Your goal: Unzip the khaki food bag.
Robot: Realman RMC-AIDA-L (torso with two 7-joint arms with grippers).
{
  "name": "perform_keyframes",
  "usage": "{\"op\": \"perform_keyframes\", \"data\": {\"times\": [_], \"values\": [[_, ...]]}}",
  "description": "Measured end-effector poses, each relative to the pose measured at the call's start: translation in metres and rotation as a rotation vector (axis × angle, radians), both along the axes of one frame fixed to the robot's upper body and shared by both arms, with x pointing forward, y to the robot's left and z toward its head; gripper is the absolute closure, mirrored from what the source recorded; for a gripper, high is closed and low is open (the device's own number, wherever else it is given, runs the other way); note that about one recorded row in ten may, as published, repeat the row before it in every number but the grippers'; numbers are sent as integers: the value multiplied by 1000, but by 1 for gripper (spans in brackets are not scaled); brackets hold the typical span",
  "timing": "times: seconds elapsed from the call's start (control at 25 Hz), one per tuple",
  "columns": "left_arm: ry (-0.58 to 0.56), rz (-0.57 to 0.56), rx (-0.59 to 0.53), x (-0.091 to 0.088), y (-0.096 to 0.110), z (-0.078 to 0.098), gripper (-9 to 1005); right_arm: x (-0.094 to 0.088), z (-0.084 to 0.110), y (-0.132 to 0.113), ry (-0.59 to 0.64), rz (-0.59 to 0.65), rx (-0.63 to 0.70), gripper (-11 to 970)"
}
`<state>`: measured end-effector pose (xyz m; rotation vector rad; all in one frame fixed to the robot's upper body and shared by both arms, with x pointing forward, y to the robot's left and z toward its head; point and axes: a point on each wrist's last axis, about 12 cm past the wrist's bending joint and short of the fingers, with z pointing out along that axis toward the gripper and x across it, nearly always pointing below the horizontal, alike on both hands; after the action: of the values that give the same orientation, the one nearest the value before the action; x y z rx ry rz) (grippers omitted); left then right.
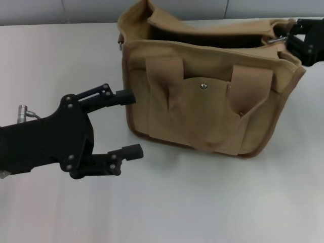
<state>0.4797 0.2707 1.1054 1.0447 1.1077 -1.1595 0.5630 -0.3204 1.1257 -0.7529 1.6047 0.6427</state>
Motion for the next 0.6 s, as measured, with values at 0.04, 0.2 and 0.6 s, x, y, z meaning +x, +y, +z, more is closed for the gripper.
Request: {"op": "perform_keyframes", "data": {"times": [0.04,0.2,0.6], "values": [[2,1,4,0,-1,-1,154,0,0,0,0,0,0,865],[10,10,19,2,-3,-3,154,-30,-11,-14,-49,-86,146,800],[31,53,53,5,-2,-9,154,-87,-13,-10,-57,229,288,463]]}}
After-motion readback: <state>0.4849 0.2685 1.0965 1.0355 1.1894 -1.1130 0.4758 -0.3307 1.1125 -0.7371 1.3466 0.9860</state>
